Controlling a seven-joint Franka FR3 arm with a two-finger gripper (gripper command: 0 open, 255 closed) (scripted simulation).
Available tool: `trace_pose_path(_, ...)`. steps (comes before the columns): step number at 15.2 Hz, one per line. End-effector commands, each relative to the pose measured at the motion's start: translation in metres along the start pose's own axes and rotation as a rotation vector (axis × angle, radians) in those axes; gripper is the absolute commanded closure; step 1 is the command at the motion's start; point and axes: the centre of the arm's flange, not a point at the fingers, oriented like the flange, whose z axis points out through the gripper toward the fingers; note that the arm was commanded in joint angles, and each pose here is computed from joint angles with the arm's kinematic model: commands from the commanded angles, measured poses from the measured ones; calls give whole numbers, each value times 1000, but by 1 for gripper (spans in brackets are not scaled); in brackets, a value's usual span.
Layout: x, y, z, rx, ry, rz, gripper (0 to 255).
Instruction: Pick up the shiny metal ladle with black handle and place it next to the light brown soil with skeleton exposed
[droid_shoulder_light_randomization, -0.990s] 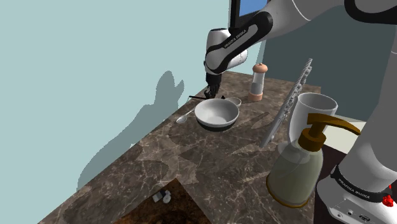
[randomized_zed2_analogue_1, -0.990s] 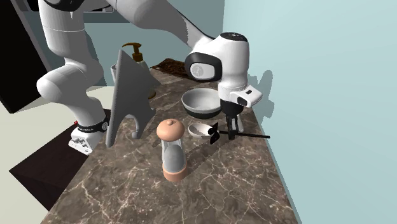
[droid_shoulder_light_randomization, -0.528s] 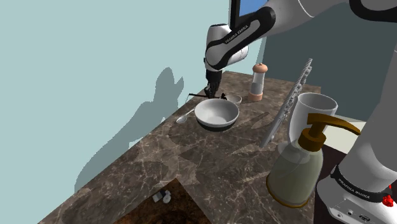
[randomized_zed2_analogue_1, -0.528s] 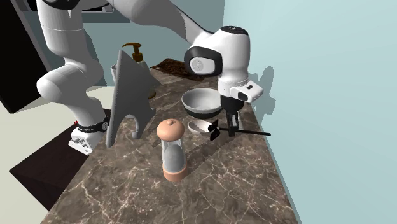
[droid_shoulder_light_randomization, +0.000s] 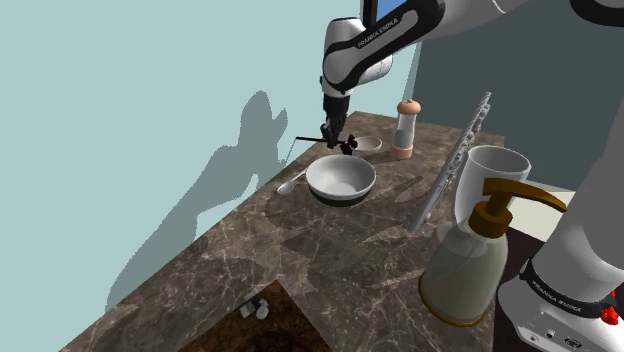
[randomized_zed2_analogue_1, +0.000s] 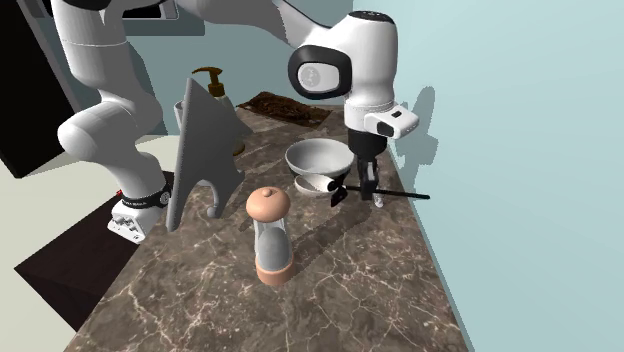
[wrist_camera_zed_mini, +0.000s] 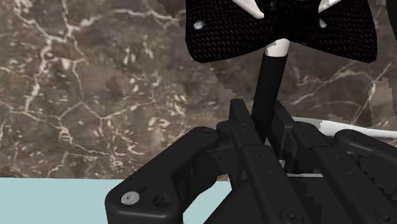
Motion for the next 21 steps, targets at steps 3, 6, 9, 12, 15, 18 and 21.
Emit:
trace_pose_path(3,3,-1,-21,0,0,0,255)
trace_pose_path(6,4,-1,-37,0,0,0,255)
trace_pose_path(9,5,-1,-52,0,0,0,255)
trace_pose_path(12,7,-1,-68,0,0,0,255)
trace_pose_path(15,6,-28,-72,0,0,0,255)
trace_pose_path(18,5,-67,-72,0,0,0,255)
trace_pose_path(21,4,-107,-71,0,0,0,255)
